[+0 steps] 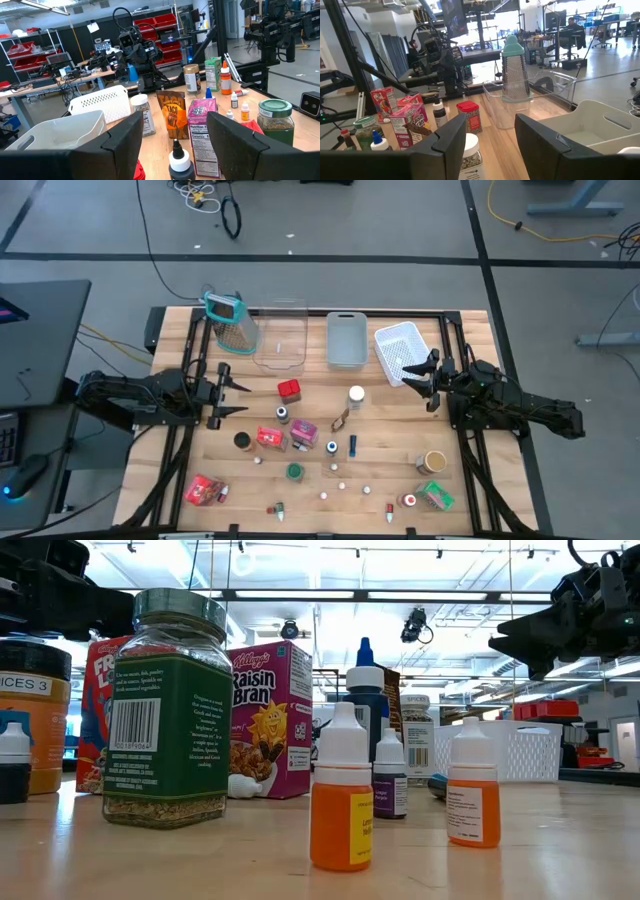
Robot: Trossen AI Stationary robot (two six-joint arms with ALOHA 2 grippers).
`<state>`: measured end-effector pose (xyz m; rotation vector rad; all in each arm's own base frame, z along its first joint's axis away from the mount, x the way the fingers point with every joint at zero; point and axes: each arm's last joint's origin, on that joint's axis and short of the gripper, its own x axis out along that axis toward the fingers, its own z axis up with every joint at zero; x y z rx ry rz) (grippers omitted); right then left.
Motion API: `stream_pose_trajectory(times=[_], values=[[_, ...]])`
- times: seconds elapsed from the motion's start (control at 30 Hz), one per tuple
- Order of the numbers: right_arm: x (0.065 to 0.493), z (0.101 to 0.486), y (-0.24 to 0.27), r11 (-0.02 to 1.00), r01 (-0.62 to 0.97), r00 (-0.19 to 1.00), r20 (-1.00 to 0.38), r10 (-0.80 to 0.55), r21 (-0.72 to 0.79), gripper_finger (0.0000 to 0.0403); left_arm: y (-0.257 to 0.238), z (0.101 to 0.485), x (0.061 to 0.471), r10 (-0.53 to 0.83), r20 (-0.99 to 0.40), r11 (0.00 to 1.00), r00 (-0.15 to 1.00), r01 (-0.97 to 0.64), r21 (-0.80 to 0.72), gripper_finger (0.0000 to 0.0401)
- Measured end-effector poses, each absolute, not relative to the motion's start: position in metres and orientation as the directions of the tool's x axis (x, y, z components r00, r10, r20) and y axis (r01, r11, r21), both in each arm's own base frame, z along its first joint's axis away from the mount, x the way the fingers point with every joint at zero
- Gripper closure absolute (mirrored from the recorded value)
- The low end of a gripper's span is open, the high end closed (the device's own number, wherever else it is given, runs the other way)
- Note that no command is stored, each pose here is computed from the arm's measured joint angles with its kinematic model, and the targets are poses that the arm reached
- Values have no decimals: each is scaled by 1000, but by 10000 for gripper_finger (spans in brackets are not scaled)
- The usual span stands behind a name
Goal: Pick & Place Kitchen Items
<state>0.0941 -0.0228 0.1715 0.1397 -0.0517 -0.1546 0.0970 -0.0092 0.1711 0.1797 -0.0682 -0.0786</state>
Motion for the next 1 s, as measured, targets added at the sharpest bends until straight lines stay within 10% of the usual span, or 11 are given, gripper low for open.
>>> stream_pose_trajectory(times=[1.0], values=[[94,172,-23,981,151,987,41,-157,118,224,-9,174,97,-87,92,976,992,66,207,172]])
